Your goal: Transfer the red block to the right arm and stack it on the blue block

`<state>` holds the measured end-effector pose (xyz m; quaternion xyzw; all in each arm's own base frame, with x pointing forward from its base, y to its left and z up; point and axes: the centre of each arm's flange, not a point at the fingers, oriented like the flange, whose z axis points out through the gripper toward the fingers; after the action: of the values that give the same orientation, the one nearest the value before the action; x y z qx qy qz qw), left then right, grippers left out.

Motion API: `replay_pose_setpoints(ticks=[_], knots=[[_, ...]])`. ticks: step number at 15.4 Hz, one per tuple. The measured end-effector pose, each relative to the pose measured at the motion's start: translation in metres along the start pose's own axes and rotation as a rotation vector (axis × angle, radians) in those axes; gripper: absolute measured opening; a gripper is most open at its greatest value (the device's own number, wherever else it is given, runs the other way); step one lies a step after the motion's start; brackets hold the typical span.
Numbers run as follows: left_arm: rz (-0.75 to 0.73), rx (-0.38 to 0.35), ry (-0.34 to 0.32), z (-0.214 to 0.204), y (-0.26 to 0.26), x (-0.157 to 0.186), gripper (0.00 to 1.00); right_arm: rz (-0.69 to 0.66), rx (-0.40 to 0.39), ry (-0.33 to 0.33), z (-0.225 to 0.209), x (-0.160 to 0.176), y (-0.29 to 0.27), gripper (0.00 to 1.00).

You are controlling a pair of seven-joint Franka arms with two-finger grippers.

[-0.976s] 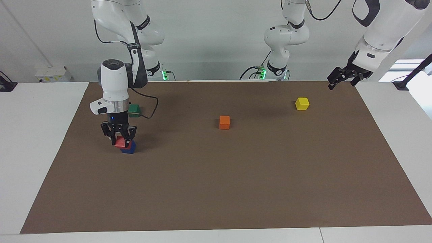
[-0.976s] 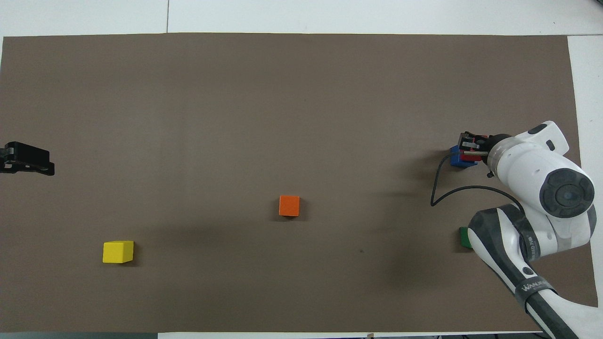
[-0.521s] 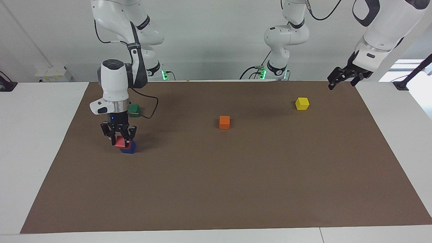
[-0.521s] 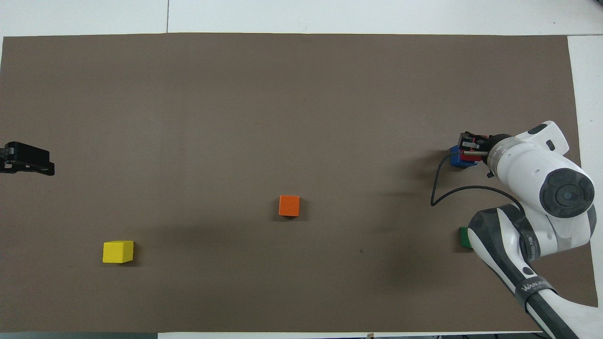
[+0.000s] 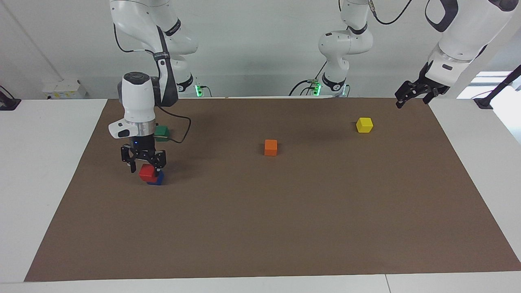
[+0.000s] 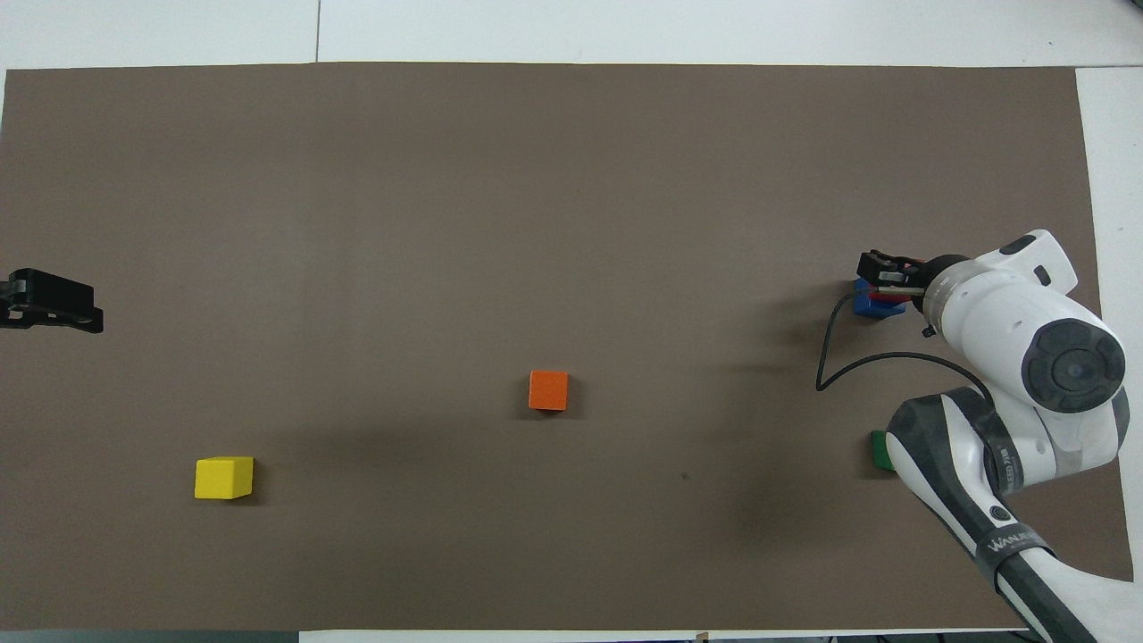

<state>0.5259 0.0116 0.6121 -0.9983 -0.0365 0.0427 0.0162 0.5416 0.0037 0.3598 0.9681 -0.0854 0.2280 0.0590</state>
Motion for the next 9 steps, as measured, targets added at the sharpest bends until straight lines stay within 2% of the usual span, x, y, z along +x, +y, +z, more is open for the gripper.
replay_pose_setpoints(ticks=[4,7,9], knots=[[0.0,0.0,0.0,0.0,0.0,0.0,1.0,0.001,-0.009,-0.01,0.0,0.001,0.001,1.0],[0.0,0.0,0.0,0.0,0.0,0.0,1.0,0.035,-0.053,-0.072,-0.01,0.012,0.003,1.0],[0.0,0.0,0.0,0.0,0.0,0.0,1.0,0.073,-0.055,-0.135,-0.034,0.026,-0.007,1.0]])
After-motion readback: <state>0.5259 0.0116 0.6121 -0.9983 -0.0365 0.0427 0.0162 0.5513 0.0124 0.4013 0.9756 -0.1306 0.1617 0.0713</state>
